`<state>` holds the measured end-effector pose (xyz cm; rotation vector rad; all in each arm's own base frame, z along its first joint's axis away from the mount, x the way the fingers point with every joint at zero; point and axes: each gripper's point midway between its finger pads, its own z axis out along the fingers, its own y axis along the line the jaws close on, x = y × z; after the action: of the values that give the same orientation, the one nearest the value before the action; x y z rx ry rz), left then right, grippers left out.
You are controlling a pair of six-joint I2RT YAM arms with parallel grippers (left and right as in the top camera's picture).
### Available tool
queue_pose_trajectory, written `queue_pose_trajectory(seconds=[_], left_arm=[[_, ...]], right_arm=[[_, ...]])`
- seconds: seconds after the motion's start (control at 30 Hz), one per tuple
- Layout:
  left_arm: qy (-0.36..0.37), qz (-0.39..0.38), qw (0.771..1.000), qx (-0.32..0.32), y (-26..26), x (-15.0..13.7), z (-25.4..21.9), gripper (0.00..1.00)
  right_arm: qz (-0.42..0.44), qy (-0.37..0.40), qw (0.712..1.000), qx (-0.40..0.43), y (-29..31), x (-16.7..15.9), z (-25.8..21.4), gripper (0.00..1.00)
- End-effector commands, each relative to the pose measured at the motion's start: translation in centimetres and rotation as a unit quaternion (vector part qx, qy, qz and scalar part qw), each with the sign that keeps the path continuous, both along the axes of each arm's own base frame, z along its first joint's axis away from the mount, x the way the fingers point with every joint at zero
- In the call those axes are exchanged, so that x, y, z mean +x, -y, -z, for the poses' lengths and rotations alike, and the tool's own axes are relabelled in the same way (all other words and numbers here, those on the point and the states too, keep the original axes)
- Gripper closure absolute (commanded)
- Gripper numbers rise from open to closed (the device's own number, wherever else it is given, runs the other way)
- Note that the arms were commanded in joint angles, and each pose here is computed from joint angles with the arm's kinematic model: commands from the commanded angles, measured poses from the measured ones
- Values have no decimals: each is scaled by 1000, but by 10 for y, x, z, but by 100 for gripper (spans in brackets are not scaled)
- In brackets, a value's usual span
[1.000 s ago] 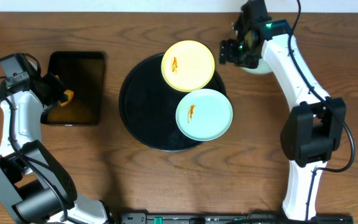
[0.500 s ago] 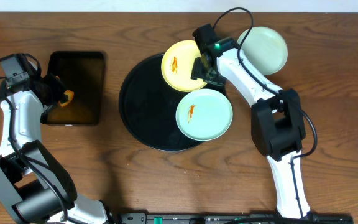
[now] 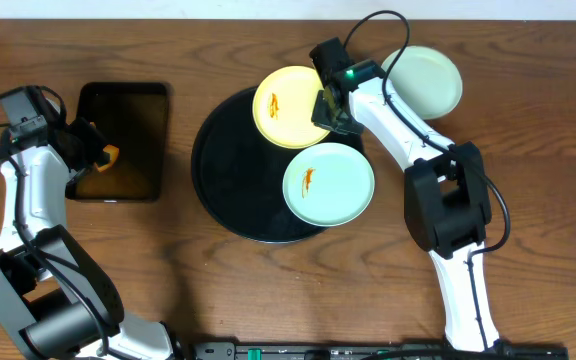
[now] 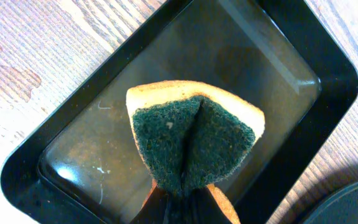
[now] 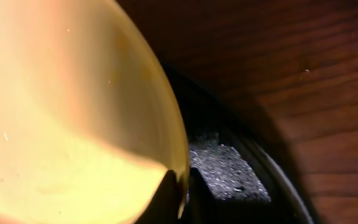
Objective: Clean dirty plates on tray and stack at the side
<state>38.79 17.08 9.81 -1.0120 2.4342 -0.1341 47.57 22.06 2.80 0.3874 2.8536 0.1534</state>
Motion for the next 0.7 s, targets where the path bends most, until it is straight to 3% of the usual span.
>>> queue_pose_trajectory(seconds=[0.0, 0.27, 0.5, 0.67], left_arm=[[6, 6, 1000, 2, -2, 4, -5, 93], [17, 19, 999, -19, 7, 7, -6, 93], [88, 133, 979, -125, 79, 31, -31, 93], [55, 201, 967, -145, 143, 24, -31, 93]], right_arm=[[-40, -1, 999, 20, -33, -9, 5, 99], [-103, -2, 994, 25, -87, -34, 23, 99], [-186, -13, 982, 31, -117, -60, 25, 99], [-193, -18, 981, 30, -118, -63, 26, 99]])
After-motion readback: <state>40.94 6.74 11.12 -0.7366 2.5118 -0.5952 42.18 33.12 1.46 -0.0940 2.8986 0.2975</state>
